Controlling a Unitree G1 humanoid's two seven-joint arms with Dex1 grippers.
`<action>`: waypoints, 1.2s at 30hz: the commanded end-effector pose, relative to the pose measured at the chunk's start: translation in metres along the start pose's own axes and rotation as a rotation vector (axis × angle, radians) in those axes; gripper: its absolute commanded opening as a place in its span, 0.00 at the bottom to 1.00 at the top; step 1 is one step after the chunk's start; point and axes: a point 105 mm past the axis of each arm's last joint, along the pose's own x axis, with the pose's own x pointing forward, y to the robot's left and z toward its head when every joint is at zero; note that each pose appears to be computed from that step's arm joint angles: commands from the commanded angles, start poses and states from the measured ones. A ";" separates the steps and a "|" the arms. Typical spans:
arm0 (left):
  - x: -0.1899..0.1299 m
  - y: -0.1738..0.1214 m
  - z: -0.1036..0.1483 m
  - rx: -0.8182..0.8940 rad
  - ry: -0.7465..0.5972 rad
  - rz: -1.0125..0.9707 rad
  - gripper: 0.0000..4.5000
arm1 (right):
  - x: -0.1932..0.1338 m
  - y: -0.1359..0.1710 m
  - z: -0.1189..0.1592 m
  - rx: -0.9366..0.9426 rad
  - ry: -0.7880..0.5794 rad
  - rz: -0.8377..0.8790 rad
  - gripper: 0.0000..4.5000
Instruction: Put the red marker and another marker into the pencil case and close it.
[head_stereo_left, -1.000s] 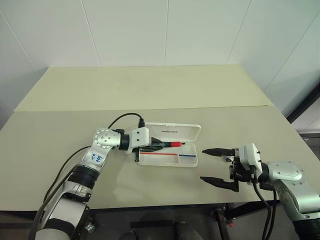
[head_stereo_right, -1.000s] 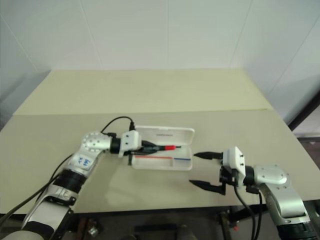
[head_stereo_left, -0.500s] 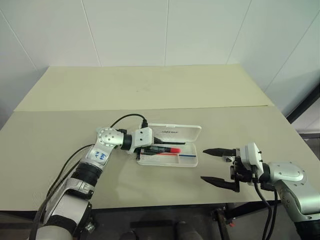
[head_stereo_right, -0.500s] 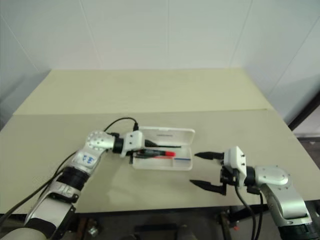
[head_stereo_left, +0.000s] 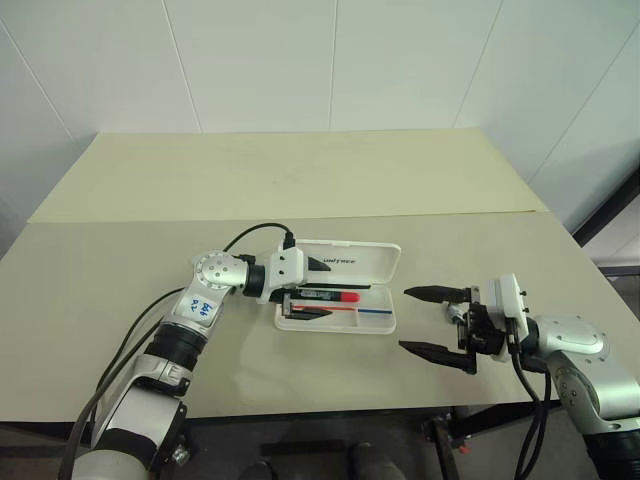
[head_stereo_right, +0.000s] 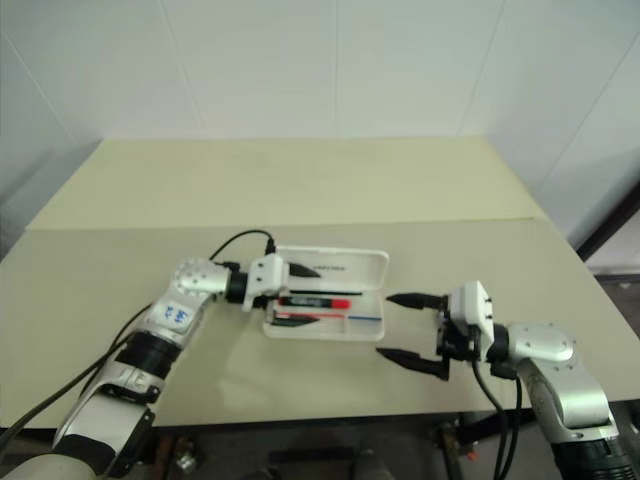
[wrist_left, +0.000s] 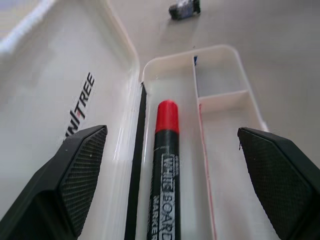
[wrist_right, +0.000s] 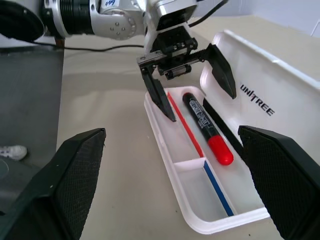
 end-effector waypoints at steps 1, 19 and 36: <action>-0.006 0.000 0.020 0.050 -0.069 -0.016 1.00 | -0.004 -0.006 0.015 -0.009 -0.068 -0.031 1.00; -0.070 -0.049 0.022 -0.046 -0.086 -0.024 1.00 | 0.004 -0.010 0.015 0.020 -0.093 0.017 1.00; -0.171 -0.072 -0.026 -0.322 0.121 0.569 1.00 | 0.018 -0.016 0.011 0.027 -0.094 0.104 1.00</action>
